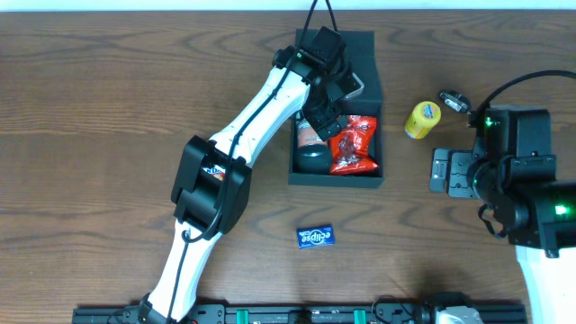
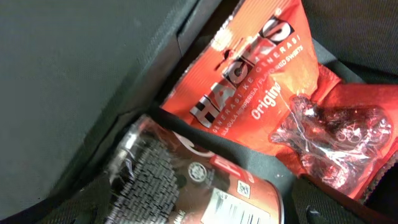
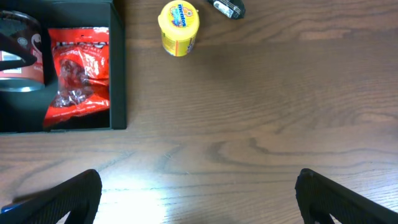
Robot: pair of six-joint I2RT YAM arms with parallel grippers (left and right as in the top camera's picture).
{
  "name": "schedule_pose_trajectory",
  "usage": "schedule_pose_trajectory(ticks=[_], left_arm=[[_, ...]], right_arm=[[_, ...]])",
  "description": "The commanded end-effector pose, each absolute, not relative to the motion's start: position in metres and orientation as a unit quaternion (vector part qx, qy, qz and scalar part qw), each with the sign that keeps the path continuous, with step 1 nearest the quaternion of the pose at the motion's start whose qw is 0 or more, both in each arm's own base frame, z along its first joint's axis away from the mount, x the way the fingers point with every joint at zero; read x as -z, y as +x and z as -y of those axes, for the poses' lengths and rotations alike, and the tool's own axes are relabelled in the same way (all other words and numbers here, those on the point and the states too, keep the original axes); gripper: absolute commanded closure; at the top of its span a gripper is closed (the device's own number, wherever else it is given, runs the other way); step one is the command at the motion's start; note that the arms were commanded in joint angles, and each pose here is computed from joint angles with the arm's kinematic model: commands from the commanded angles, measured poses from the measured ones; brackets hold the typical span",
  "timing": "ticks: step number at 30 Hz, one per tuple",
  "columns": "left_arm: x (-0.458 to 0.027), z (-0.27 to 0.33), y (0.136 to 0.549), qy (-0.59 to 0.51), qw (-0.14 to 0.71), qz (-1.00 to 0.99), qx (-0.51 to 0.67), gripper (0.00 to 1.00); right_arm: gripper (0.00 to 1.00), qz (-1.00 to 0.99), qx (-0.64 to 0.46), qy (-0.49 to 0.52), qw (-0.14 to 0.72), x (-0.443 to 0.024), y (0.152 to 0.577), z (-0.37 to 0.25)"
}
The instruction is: Pack container
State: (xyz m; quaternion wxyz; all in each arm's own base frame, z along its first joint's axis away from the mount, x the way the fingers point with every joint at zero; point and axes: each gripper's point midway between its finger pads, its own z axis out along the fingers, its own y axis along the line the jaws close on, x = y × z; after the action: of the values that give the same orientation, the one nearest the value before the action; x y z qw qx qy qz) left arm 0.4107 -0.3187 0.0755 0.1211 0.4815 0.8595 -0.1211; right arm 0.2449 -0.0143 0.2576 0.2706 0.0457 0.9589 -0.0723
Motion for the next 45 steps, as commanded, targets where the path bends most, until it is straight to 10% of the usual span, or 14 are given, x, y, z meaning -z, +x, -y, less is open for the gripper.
schedule_pose_trajectory(ticks=[1, 45], left_arm=[[-0.081, 0.315, 0.409, 0.482, 0.122, -0.861, 0.109, 0.05], [-0.079, 0.322, 0.387, 0.495, 0.092, -0.855, 0.123, 0.05]], right_arm=[[0.01, -0.959, 0.071, 0.057, 0.269, -0.256, 0.244, 0.016], [0.01, -0.959, 0.071, 0.057, 0.268, -0.255, 0.243, 0.016]])
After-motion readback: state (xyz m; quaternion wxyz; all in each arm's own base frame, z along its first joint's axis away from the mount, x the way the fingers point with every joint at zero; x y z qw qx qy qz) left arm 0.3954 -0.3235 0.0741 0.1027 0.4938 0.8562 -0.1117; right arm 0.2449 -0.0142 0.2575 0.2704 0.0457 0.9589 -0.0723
